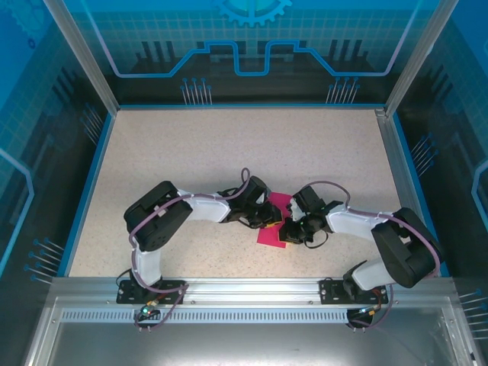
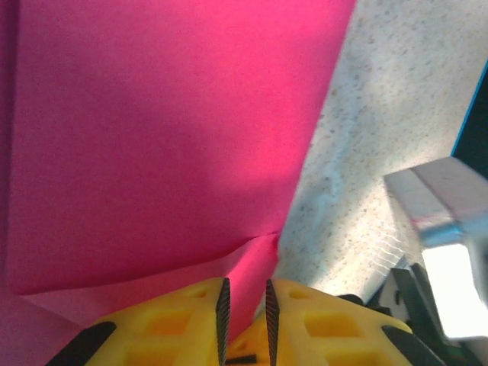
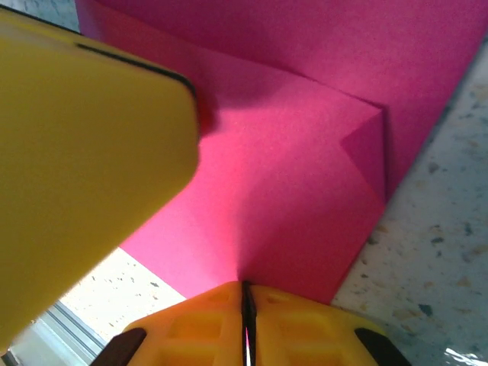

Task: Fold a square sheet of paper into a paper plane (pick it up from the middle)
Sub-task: Fold the triangle a second time at the center of the table.

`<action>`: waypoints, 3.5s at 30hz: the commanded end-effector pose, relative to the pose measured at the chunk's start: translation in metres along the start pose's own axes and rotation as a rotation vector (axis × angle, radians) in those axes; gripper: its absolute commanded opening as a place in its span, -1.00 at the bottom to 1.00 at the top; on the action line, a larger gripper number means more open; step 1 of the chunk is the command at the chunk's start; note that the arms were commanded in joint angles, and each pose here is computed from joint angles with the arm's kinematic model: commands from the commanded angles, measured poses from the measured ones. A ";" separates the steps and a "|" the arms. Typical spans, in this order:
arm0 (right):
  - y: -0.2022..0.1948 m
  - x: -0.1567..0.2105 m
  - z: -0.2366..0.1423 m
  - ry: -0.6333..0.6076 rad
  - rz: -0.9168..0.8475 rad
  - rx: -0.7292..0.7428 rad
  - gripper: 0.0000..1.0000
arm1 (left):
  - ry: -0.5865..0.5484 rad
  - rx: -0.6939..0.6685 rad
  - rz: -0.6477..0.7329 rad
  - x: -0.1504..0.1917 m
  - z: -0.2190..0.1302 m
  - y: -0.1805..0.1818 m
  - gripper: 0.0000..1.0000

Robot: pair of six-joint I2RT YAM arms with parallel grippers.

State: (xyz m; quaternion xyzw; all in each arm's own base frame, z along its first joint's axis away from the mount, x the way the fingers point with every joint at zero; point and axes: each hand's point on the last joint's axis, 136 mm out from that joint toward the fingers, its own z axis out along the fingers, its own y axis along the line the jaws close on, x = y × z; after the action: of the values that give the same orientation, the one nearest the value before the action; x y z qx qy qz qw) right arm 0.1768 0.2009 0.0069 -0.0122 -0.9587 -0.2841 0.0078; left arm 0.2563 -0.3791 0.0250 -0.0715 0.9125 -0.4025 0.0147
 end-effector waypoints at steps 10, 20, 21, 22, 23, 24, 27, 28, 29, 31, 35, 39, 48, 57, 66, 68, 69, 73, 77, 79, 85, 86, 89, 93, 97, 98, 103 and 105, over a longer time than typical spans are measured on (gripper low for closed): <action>-0.060 0.034 0.007 0.074 0.056 0.234 -0.90 | -0.105 -0.111 -0.043 -0.029 -0.003 0.053 -0.52; -0.055 0.035 0.010 0.097 0.040 0.212 -0.90 | -0.142 -0.114 -0.037 -0.060 -0.024 0.056 -0.49; -0.055 0.035 0.010 0.098 0.039 0.213 -0.90 | -0.142 -0.120 -0.033 -0.063 -0.025 0.056 -0.49; -0.054 0.035 0.010 0.098 0.037 0.210 -0.90 | -0.142 -0.128 -0.033 -0.065 -0.026 0.058 -0.49; -0.053 0.034 0.010 0.097 0.035 0.203 -0.89 | -0.144 -0.129 -0.031 -0.066 -0.028 0.057 -0.49; -0.052 0.034 0.011 0.097 0.032 0.197 -0.89 | -0.145 -0.129 -0.027 -0.067 -0.029 0.056 -0.49; -0.049 0.033 0.012 0.093 0.030 0.181 -0.88 | -0.151 -0.114 -0.008 -0.069 -0.036 0.046 -0.48; -0.048 0.032 0.013 0.090 0.028 0.175 -0.88 | -0.154 -0.097 0.001 -0.069 -0.039 0.038 -0.47; -0.046 0.031 0.013 0.088 0.027 0.168 -0.88 | -0.156 -0.082 0.008 -0.069 -0.043 0.033 -0.46; -0.043 0.028 0.013 0.080 0.022 0.153 -0.87 | -0.160 -0.046 0.037 -0.065 -0.051 0.017 -0.45; -0.038 0.024 0.012 0.067 0.015 0.141 -0.87 | -0.128 0.011 0.111 -0.045 -0.055 -0.011 -0.45; -0.031 0.019 0.010 0.049 0.012 0.116 -0.86 | -0.053 0.039 0.131 -0.021 -0.039 -0.014 -0.48; -0.002 0.005 0.001 -0.004 -0.006 0.016 -0.83 | 0.009 0.008 0.052 -0.011 -0.006 0.021 -0.51; 0.038 -0.015 -0.014 -0.057 -0.054 -0.106 -0.75 | 0.008 -0.102 0.027 -0.008 -0.006 0.048 -0.52; 0.008 -0.006 0.012 0.019 0.005 -0.018 -0.75 | 0.006 -0.130 0.021 -0.008 -0.007 0.053 -0.54; 0.002 0.003 0.013 0.031 0.012 -0.014 -0.75 | 0.004 -0.140 0.016 -0.008 -0.007 0.055 -0.55; -0.002 0.009 0.012 0.035 0.018 -0.010 -0.74 | 0.002 -0.146 0.014 -0.008 -0.007 0.057 -0.55; -0.008 0.025 0.007 0.045 0.026 -0.021 -0.71 | -0.002 -0.167 0.006 -0.008 -0.007 0.062 -0.57; -0.017 0.040 0.000 0.058 0.040 -0.016 -0.67 | -0.005 -0.173 0.003 -0.008 -0.007 0.063 -0.58; -0.020 0.048 -0.001 0.066 0.053 -0.022 -0.65 | -0.005 -0.173 0.002 -0.008 -0.007 0.063 -0.58; -0.030 0.050 -0.015 0.014 0.072 0.017 -0.63 | 0.002 -0.158 0.006 -0.009 -0.007 0.057 -0.57; -0.027 0.045 -0.020 -0.011 0.064 0.013 -0.63 | 0.003 -0.153 0.008 -0.009 -0.007 0.055 -0.57; -0.021 0.026 -0.037 -0.096 0.058 0.009 -0.52 | -0.001 -0.138 0.016 -0.010 -0.010 0.049 -0.56; -0.004 -0.006 -0.051 -0.195 0.078 -0.086 -0.32 | -0.010 -0.094 0.032 -0.012 -0.014 0.033 -0.53; 0.014 -0.025 -0.050 -0.190 0.060 -0.144 -0.24 | -0.018 -0.067 0.049 -0.016 -0.019 0.017 -0.53; 0.016 -0.030 -0.048 -0.187 0.060 -0.147 -0.24 | -0.021 -0.063 0.053 -0.018 -0.019 0.014 -0.53; 0.006 -0.041 -0.034 -0.168 0.108 -0.108 -0.24 | -0.025 -0.052 0.055 -0.020 -0.020 0.008 -0.52; 0.002 -0.042 -0.029 -0.161 0.122 -0.103 -0.23 | -0.025 -0.052 0.054 -0.020 -0.020 0.008 -0.52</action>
State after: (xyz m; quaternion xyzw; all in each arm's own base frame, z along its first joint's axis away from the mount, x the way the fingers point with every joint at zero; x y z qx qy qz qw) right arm 0.2082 0.1851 0.0303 -0.0798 -0.9427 -0.3201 -0.0493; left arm 0.2710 -0.3545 0.0199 -0.0570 0.9240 -0.3773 0.0269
